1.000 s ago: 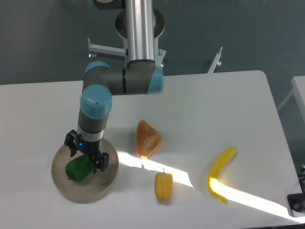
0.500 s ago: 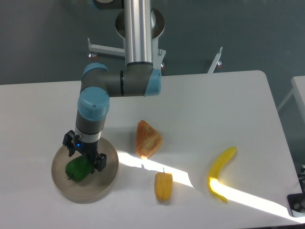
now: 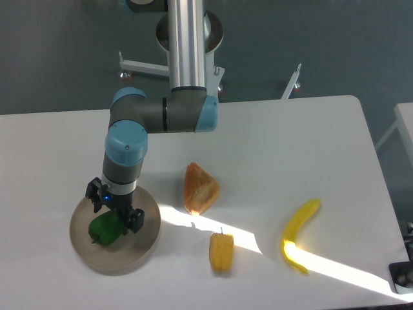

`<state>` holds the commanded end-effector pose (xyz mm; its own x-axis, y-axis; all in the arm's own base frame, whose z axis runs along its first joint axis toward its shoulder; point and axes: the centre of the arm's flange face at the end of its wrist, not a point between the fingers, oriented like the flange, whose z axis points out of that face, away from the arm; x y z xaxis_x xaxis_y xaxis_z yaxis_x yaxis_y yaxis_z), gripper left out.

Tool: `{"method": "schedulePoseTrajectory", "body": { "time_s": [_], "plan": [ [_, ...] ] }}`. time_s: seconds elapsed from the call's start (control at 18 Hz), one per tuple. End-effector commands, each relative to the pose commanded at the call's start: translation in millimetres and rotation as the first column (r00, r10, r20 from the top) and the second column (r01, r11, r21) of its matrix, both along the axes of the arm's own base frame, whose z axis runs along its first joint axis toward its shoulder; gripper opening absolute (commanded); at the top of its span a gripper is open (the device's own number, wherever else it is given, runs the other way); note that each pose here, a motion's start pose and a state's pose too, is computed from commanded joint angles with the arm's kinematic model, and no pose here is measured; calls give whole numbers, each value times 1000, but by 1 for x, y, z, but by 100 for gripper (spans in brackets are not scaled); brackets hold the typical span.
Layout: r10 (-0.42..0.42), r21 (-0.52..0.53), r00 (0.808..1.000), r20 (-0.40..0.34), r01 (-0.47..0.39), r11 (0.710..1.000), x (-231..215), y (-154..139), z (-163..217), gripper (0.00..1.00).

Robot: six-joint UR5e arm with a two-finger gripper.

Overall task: Pick up the green pepper from the plate
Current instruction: 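Lower the gripper onto the green pepper and close on it, then lift the green pepper off the plate and carry it toward the banana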

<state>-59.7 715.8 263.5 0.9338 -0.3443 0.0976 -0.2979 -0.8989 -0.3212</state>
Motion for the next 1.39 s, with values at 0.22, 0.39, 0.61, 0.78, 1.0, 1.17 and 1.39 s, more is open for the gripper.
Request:
{"method": "schedulePoseTrajectory", "body": {
  "time_s": [0.22,0.39,0.61,0.78,1.0,1.17,1.39],
  "plan": [
    [0,5,1000,0,0,1000,-1,1,2,35],
    [0,11,1000,-2,0,1000,-2,3,5,33],
    [10,43,1000,-11,-10,999,-14,5,25,32],
    [36,74,999,-31,-34,997,-43,-1,49,32],
    [48,93,996,-71,-41,995,-110,-16,57,32],
    [34,95,987,-157,-19,995,-165,-33,67,32],
    [5,91,977,-215,15,996,-225,-57,73,32]
  ]
}}
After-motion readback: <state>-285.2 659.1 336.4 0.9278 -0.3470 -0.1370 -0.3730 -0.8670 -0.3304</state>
